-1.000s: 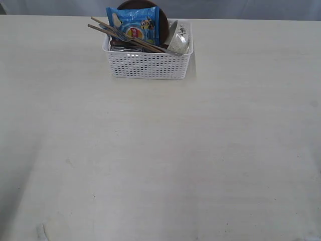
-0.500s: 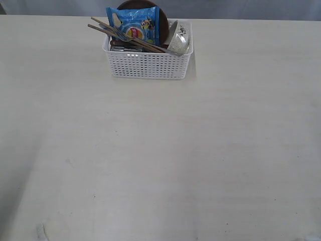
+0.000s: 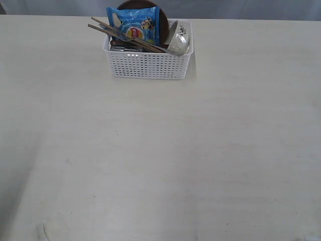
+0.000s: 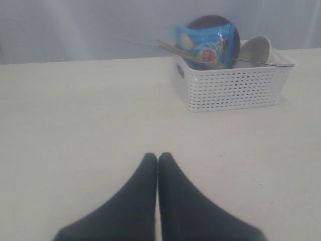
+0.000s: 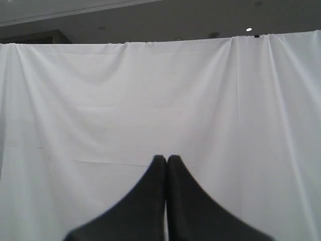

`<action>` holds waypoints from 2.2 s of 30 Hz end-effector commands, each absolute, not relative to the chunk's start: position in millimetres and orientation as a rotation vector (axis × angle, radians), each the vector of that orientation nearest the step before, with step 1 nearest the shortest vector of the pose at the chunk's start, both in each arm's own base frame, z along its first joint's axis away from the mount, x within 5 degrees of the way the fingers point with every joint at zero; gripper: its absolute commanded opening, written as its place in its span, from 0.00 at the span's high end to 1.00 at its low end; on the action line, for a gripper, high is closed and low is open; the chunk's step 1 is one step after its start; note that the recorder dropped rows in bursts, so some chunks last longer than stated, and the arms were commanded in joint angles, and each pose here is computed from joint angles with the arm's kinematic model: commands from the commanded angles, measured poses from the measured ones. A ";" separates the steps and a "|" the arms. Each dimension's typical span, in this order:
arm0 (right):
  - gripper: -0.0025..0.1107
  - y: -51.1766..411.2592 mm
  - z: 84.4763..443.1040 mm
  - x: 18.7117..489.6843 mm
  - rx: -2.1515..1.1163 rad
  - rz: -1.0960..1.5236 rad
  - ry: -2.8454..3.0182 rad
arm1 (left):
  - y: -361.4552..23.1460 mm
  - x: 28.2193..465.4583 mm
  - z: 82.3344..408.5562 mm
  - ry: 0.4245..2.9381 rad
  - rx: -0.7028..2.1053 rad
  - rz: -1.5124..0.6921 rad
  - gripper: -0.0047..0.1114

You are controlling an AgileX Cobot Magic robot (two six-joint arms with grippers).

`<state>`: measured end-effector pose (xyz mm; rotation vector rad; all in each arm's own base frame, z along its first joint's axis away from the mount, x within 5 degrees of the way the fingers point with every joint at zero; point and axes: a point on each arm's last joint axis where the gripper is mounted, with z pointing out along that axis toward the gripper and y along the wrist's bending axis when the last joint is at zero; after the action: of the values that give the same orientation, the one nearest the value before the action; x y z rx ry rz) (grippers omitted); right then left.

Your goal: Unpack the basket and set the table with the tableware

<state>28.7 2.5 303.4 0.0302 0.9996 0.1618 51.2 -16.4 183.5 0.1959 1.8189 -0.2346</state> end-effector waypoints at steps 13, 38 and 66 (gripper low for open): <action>0.98 32.3 394.5 149.7 -0.164 0.150 1.740 | -16.7 51.1 182.7 1.816 0.200 -0.239 0.96; 0.98 175.5 280.8 272.2 -0.958 0.071 2.555 | -16.7 51.1 182.7 1.816 0.200 -0.239 0.96; 0.96 288.2 254.1 410.3 -1.146 0.307 2.524 | -16.7 51.1 182.7 1.817 0.199 -0.240 0.96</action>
<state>408.3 285.4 265.2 -1.0945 2.5193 0.3138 51.2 -16.4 183.5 0.1959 1.8189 -0.2346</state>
